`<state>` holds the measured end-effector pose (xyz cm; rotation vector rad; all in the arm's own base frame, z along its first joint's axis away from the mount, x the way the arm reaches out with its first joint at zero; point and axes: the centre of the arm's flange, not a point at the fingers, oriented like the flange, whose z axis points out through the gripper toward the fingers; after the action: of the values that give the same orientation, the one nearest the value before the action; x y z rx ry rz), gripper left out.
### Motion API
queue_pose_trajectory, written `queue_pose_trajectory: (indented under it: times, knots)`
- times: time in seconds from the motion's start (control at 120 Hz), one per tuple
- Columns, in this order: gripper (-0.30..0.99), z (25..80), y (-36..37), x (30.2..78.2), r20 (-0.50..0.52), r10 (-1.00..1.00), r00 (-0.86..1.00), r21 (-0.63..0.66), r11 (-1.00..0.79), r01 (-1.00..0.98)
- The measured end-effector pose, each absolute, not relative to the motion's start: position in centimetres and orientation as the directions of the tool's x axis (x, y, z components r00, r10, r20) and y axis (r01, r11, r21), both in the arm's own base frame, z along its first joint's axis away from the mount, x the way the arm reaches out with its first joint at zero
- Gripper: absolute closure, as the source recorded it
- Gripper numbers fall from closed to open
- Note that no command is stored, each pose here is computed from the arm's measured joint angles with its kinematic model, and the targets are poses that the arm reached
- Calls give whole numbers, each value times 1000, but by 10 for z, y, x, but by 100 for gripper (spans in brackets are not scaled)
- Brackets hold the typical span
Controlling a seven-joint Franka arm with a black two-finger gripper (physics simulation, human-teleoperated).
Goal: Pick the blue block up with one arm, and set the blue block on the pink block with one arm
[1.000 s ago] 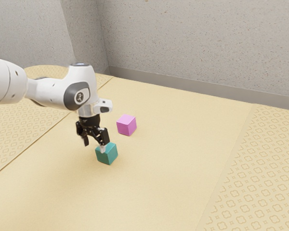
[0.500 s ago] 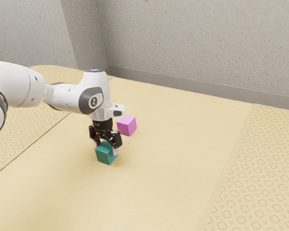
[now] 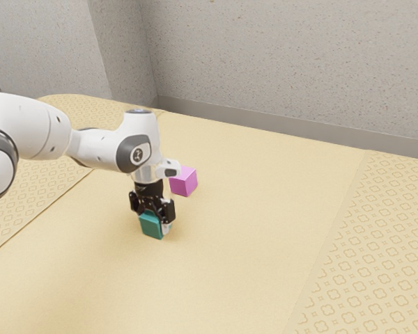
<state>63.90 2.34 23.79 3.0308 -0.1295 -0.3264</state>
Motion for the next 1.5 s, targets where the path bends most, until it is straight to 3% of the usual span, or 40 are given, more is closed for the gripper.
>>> queue_pose_trajectory:
  times: [0.217, 0.408, 0.817, 1.05, 1.5]
  knots:
    - [16, 240, 22, 640, -204, -91, 975, 86, -993, -75]
    - [26, 259, 21, 651, -169, -97, 981, 73, -994, -86]
    - [26, 345, 39, 720, 7, -89, 996, 87, -992, -89]
    - [26, 353, 46, 753, 73, -76, 994, 132, -988, -85]
    - [27, 342, 78, 769, 103, -43, 994, 168, -984, -61]
